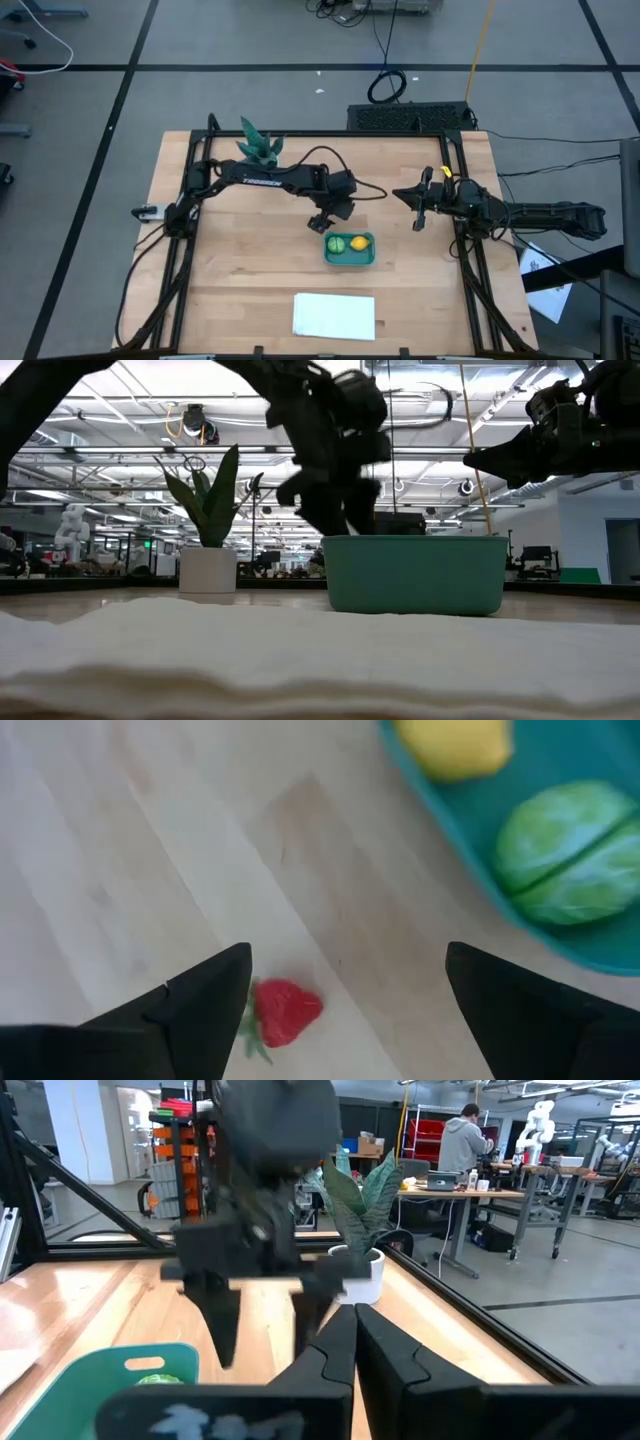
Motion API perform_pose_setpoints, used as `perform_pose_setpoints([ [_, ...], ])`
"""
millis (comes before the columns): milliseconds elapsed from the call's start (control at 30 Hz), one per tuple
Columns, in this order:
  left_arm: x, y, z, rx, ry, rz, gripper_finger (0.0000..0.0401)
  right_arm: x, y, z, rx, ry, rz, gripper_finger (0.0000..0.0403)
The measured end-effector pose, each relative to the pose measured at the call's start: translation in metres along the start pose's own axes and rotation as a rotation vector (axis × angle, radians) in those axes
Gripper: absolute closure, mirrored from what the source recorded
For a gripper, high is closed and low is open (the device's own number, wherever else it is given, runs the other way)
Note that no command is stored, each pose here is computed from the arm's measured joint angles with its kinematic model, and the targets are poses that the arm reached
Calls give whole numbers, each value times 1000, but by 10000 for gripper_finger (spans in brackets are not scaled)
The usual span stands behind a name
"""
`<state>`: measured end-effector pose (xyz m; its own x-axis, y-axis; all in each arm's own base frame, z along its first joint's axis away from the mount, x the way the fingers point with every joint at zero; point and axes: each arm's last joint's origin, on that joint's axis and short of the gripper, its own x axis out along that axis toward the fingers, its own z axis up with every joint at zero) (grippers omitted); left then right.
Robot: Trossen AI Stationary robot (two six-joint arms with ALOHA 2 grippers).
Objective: Pick and placing Produce into tupperware
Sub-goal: Put the strawberry into the bin
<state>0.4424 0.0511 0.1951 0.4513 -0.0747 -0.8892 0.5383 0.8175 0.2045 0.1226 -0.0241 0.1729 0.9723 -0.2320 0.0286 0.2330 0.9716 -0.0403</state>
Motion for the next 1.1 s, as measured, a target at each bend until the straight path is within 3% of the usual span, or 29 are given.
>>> perform_pose_setpoints([
  [233,-27,0,9,260,-3,89,61,0,0,0,0,0,0,403],
  [467,-20,6,-2,481,153,148,61,0,0,0,1,5,0,403],
  [800,-4,2,-14,886,217,148,61,0,0,-1,-4,5,0,403],
  [933,3,-2,-20,958,227,124,61,0,0,-1,-4,5,0,403],
  [1100,5,-3,-18,967,201,149,61,0,0,-1,-4,5,0,403],
])
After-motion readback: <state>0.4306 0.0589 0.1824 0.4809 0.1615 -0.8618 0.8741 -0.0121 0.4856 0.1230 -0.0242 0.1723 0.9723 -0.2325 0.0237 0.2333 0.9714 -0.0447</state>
